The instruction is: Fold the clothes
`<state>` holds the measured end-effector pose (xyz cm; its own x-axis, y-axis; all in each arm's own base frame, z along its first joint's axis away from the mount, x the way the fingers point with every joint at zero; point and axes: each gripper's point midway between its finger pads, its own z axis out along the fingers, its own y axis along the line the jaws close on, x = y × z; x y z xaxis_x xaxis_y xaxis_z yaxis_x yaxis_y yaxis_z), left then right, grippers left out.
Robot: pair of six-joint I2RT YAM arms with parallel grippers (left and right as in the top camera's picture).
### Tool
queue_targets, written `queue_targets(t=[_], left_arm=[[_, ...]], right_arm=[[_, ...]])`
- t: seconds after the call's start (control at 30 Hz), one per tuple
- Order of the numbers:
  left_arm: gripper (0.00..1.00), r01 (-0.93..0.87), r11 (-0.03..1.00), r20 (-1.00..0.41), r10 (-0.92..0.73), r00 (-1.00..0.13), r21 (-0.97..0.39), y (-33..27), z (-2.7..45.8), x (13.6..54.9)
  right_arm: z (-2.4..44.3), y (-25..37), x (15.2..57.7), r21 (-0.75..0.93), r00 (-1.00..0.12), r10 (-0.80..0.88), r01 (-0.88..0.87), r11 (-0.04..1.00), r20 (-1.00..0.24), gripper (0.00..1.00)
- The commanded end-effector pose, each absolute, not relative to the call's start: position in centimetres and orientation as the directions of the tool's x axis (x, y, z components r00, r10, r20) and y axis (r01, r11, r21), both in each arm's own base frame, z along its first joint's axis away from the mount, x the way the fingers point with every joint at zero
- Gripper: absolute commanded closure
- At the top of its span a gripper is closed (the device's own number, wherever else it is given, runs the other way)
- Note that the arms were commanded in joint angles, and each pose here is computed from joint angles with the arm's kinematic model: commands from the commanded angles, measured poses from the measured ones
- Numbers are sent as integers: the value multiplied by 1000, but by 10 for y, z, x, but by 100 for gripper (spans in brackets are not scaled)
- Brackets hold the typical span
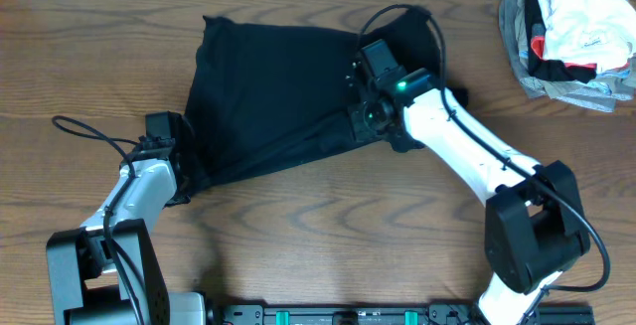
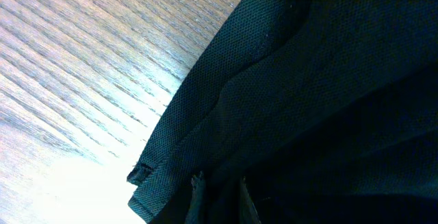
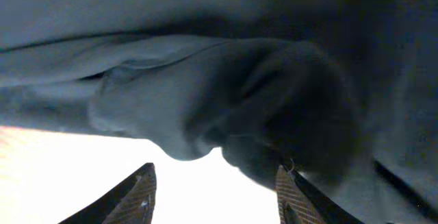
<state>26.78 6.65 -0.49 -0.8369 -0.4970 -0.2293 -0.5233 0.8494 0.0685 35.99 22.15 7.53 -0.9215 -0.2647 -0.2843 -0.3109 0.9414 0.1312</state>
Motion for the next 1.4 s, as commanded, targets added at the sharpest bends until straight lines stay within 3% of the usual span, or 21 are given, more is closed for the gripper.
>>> queue_targets(t=[0.0, 0.37, 0.63, 0.83, 1.07, 1.2, 1.33, 1.37], left_arm=[[82, -527, 843, -183, -504, -844, 108, 70, -19, 254], [81, -527, 843, -183, -504, -844, 108, 70, -19, 254], [82, -527, 843, -184, -504, -844, 108, 70, -19, 254], [81, -527, 843, -187, -504, -843, 106, 70, -19, 255], [82, -528, 843, -190, -504, -843, 105, 70, -19, 256], [81, -527, 843, -188, -504, -843, 106, 70, -19, 255], [81, -525, 843, -173, -504, -846, 113, 70, -16, 251], [86, -525, 843, -167, -504, -847, 115, 70, -14, 250]], right_arm=[[75, 238, 357, 104, -889, -345, -391, 915, -302, 46], [22, 243, 361, 25, -862, -441, -461, 887, -251, 44], [20, 241, 383, -42, -846, -429, -439, 897, -316, 40], [20, 241, 384, -42, -845, -430, -440, 897, -318, 58], [20, 236, 383, -37, -853, -424, -434, 900, -303, 96], [29, 233, 379, -30, -869, -408, -417, 908, -279, 99], [68, 217, 374, -31, -887, -379, -385, 922, -264, 99], [81, 210, 372, -31, -891, -370, -375, 926, -264, 99]])
